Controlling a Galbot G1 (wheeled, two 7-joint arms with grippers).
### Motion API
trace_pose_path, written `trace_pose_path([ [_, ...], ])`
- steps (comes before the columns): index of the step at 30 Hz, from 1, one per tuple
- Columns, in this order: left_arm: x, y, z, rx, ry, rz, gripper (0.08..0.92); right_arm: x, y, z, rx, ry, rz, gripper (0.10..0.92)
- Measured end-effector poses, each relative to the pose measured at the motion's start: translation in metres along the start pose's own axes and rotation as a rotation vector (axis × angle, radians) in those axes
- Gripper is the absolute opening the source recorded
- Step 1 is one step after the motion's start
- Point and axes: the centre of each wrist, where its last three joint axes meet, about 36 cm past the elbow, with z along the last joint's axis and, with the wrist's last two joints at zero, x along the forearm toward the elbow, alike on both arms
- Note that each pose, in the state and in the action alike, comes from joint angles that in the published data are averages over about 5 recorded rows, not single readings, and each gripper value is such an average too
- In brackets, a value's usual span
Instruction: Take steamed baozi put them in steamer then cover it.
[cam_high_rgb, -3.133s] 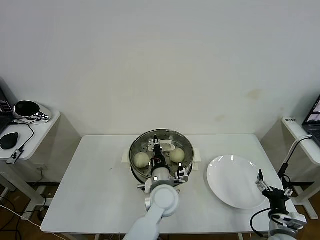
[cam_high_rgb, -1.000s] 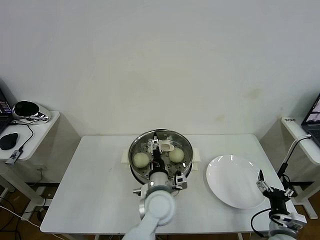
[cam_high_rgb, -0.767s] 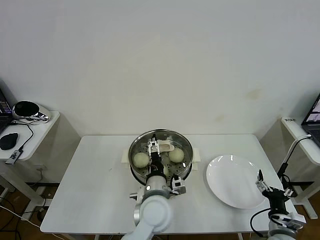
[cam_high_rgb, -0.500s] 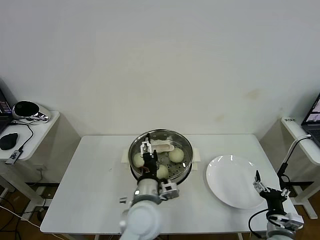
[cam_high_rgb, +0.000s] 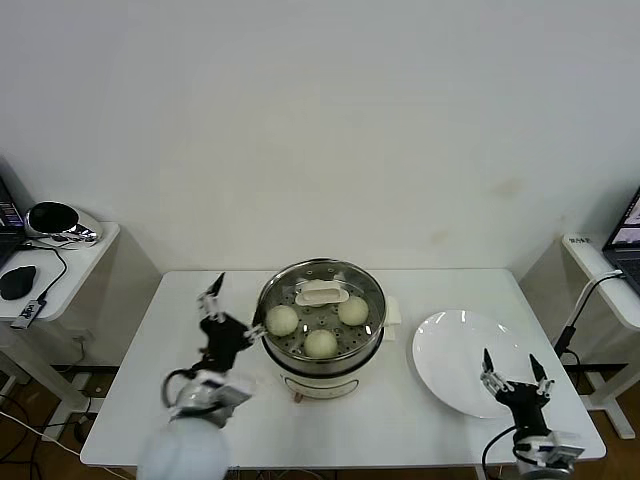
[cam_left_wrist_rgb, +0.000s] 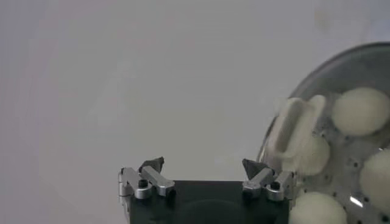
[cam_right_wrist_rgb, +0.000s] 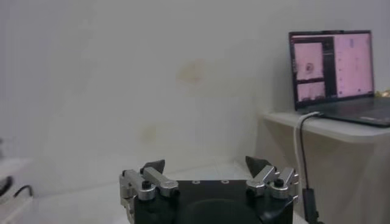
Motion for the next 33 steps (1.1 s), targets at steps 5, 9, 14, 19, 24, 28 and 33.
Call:
trace_pose_path([
  [5, 0.014, 0.003, 0.05, 0.181, 0.042, 0.008, 0.823, 0.013, 0.013, 0.004, 0.021, 0.03, -0.05, 0.823],
  [9, 0.029, 0.0, 0.084, 0.298, 0.097, 0.004, 0.823, 0.025, 0.026, 0.011, 0.027, 0.068, -0.086, 0.823],
  [14, 0.047, -0.003, 0.111, 0.394, 0.165, 0.003, 0.823, 0.036, 0.038, 0.018, 0.031, 0.111, -0.126, 0.823],
  [19, 0.062, -0.004, 0.124, 0.464, 0.216, 0.006, 0.823, 0.041, 0.042, 0.019, 0.046, 0.125, -0.148, 0.823],
  [24, 0.072, -0.004, 0.129, 0.508, 0.242, 0.012, 0.823, 0.045, 0.042, 0.017, 0.06, 0.13, -0.159, 0.823],
  [28, 0.077, -0.003, 0.129, 0.537, 0.248, 0.013, 0.823, 0.047, 0.041, 0.017, 0.069, 0.133, -0.168, 0.823],
  [33, 0.082, -0.001, 0.128, 0.567, 0.254, 0.006, 0.823, 0.048, 0.042, 0.015, 0.075, 0.127, -0.175, 0.823],
])
